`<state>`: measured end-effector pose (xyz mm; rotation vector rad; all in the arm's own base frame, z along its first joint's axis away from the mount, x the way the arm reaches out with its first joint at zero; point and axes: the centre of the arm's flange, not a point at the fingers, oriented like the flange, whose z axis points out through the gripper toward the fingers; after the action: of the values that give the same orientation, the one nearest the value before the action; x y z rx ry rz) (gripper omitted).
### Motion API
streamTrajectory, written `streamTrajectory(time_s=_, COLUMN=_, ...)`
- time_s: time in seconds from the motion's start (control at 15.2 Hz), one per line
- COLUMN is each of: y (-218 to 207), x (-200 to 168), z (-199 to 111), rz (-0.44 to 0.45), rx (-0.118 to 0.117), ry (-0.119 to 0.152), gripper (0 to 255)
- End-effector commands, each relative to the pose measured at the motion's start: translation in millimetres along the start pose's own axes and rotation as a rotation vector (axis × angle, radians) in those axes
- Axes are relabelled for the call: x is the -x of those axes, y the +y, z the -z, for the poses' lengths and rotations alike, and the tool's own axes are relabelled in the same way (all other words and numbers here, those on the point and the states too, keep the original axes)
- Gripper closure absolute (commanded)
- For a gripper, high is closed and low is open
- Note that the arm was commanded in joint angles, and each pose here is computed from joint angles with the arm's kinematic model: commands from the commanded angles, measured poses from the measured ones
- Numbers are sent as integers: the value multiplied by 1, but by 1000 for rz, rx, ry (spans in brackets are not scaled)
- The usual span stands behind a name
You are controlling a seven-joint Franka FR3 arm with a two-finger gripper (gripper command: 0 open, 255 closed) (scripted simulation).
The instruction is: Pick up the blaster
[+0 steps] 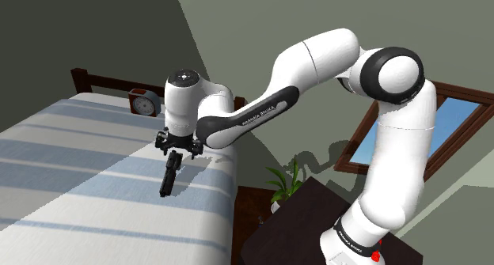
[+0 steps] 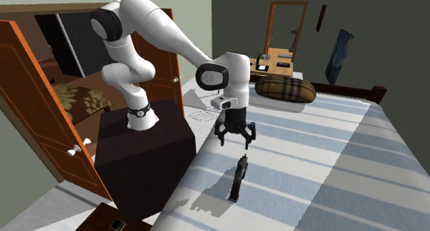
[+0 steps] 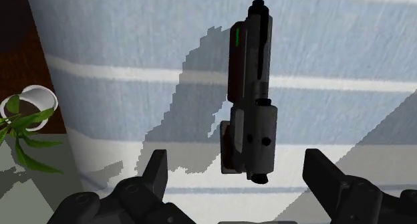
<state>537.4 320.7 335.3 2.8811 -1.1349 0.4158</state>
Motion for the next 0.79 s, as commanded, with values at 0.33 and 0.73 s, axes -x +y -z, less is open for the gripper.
streamTrajectory(time_s=0.33, y=-34, x=0, z=-52, rz=-77, rx=16, ry=13, gripper=0)
streamTrajectory(time_s=0.73, y=-32, x=6, z=-76, rz=-77, rx=16, ry=13, gripper=0)
